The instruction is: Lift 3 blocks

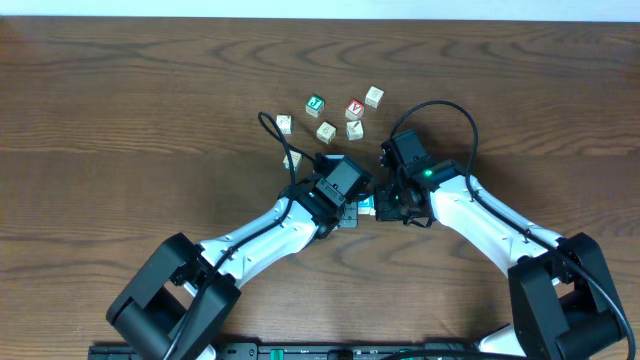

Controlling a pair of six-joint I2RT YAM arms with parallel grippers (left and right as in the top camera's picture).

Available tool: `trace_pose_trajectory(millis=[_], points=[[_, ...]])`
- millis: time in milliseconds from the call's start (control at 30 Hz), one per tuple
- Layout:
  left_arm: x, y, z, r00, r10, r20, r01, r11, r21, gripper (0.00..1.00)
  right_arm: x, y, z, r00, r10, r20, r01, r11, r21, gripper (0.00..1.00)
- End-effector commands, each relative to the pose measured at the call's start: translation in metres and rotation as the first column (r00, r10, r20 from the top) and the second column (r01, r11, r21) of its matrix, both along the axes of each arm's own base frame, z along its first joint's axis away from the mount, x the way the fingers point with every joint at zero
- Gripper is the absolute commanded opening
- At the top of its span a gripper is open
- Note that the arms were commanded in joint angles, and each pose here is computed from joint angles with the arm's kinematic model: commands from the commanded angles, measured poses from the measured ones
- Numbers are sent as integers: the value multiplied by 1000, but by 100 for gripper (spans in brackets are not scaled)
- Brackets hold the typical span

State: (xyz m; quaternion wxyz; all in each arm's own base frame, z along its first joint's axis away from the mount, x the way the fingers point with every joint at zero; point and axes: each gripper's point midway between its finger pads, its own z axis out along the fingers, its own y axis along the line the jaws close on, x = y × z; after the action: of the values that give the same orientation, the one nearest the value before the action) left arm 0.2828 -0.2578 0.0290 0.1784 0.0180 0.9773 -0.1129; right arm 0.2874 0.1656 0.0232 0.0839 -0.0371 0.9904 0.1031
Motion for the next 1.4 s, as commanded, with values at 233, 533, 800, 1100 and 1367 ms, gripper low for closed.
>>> trace_pose_trajectory(millis=[233, 533, 800, 1100, 1367], points=[[-24, -50, 10, 992, -119, -32, 111, 975, -193, 8, -20, 47, 12, 989, 135, -67, -117, 967, 226, 1], [-24, -50, 10, 992, -119, -31, 111, 975, -194, 8, -25, 43, 5, 988, 132, -77, -113, 971, 212, 1], [-27, -47, 5, 992, -116, -39, 107, 976, -189, 7, -27, 36, -1, 990, 121, -79, -106, 978, 178, 1], [-29, -45, -1, 993, -114, -40, 105, 976, -191, 7, -30, 32, -9, 990, 118, -79, -103, 980, 168, 1], [-33, -41, -9, 993, -105, -48, 94, 977, -190, 8, -35, 30, -16, 989, 117, -86, -102, 981, 164, 1]])
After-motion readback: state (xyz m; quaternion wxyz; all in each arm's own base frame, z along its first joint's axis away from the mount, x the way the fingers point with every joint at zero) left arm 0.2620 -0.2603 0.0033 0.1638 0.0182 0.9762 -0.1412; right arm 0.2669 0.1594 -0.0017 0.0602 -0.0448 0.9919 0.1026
